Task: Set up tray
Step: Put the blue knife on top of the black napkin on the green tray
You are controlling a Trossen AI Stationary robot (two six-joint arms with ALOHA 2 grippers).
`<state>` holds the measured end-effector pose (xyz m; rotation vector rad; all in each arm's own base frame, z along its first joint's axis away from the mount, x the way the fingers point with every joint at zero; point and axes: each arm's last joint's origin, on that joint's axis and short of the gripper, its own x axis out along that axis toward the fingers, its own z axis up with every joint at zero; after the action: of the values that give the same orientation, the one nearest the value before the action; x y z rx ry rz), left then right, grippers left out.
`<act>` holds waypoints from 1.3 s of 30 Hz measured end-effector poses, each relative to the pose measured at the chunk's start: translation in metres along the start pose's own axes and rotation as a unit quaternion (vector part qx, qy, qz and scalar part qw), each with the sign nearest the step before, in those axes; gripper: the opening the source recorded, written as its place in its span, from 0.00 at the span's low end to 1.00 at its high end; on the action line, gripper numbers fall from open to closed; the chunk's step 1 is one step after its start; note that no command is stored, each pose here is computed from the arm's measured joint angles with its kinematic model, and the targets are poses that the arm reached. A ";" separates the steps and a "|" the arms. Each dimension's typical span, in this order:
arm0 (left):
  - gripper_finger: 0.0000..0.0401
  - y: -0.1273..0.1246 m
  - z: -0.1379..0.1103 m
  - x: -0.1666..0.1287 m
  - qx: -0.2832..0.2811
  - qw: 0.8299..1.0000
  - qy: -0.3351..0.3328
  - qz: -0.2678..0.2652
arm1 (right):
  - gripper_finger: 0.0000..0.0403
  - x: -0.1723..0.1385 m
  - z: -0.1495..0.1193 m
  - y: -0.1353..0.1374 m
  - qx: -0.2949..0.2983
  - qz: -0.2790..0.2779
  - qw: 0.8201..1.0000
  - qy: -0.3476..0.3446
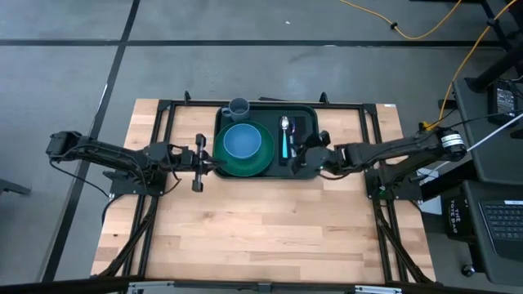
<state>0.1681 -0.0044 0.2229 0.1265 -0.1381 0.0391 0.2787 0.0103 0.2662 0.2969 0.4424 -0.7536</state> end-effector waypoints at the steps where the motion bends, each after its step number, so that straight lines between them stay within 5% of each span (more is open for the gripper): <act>1: 0.01 0.000 0.000 0.000 0.000 1.000 0.001 0.000 | 0.08 -0.001 0.002 -0.001 0.011 -0.005 1.000 0.011; 10: 0.01 0.000 0.000 0.000 0.001 1.000 0.001 0.000 | 0.08 0.013 0.019 -0.043 0.142 -0.049 0.972 0.180; 18: 0.01 0.000 0.002 0.000 0.000 1.000 -0.012 0.003 | 0.08 0.039 0.029 -0.076 0.210 -0.059 0.948 0.232; 33: 0.01 0.001 0.003 0.000 0.022 1.000 -0.012 0.017 | 0.08 0.102 0.008 -0.111 0.262 -0.061 0.896 0.354; 39: 0.01 0.001 0.004 0.000 0.022 0.999 -0.018 0.018 | 0.07 0.124 0.001 -0.116 0.270 -0.065 0.896 0.347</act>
<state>0.1675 -0.0034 0.2268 0.1691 -0.1749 0.0752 0.2761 -0.1440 0.1954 1.0895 0.9320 -0.8850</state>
